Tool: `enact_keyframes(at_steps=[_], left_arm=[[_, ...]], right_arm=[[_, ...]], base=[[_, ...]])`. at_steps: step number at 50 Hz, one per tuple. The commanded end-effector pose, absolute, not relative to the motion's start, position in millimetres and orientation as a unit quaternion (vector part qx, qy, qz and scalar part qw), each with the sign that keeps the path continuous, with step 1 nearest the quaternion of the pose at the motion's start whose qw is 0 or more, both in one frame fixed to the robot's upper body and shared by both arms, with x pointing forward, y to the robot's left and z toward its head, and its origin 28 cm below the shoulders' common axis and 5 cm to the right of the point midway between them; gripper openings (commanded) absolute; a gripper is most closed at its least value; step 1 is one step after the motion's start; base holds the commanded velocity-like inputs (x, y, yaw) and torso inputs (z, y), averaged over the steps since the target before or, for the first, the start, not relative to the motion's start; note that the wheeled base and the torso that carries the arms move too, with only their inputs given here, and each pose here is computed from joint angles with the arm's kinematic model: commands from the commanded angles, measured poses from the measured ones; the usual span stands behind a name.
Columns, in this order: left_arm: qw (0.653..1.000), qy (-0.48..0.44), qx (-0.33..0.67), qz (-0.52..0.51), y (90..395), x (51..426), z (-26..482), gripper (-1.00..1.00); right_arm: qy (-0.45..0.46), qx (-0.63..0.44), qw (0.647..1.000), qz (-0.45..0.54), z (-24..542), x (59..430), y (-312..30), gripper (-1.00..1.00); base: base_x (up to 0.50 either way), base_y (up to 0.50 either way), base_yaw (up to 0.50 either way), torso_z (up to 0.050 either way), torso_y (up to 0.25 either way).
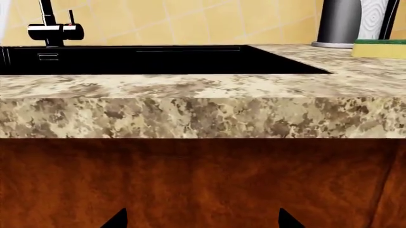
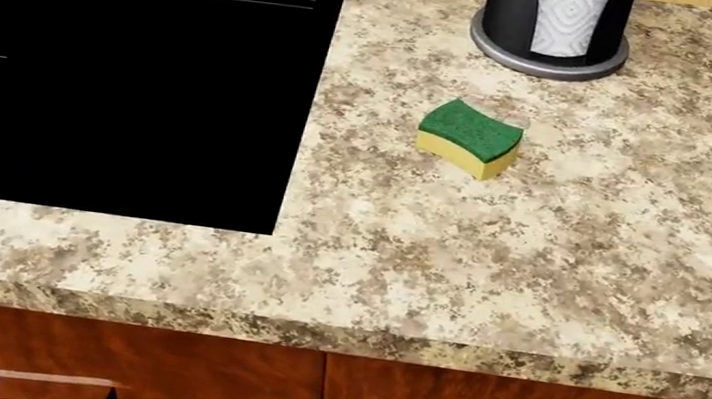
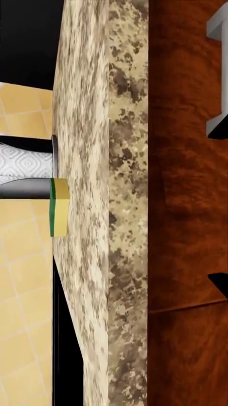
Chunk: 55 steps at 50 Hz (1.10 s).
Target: Pick the pan and sponge and place them into the sink. Then turn on the water.
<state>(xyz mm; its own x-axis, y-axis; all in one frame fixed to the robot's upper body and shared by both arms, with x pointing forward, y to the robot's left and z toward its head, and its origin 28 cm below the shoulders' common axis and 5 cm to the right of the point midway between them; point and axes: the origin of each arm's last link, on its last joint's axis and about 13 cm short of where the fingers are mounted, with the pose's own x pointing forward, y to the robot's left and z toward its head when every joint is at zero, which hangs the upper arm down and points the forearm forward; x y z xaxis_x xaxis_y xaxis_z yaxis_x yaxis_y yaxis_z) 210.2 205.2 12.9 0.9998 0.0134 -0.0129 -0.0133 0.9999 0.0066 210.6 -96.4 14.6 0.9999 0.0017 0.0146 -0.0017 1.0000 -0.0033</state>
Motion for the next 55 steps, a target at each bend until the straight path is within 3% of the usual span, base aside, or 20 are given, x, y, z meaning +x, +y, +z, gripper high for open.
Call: enact_keyframes(at_steps=[1, 43, 55], left_arm=[[1.000, -0.004, 0.010, 0.012, 204.1, 211.4, 13.7, 1.00], [1.000, -0.012, -0.002, 0.007, 204.0, 210.4, 16.3, 1.00], [1.000, -0.013, 0.001, -0.002, 206.6, 207.4, 15.9, 1.00]], right_arm=[[-0.007, -0.004, 1.000, 0.001, 14.7, 210.5, -96.1, 1.00], [-0.007, -0.004, 1.000, 0.002, 14.2, 210.8, -95.6, 1.00], [-0.006, -0.004, 1.000, 0.004, 14.2, 211.3, -95.5, 1.00]], base=[[0.00, 0.00, 0.00, 0.018, 0.000], [0.00, 0.00, 0.00, 0.050, -0.005], [0.00, 0.00, 0.00, 0.002, 0.000]])
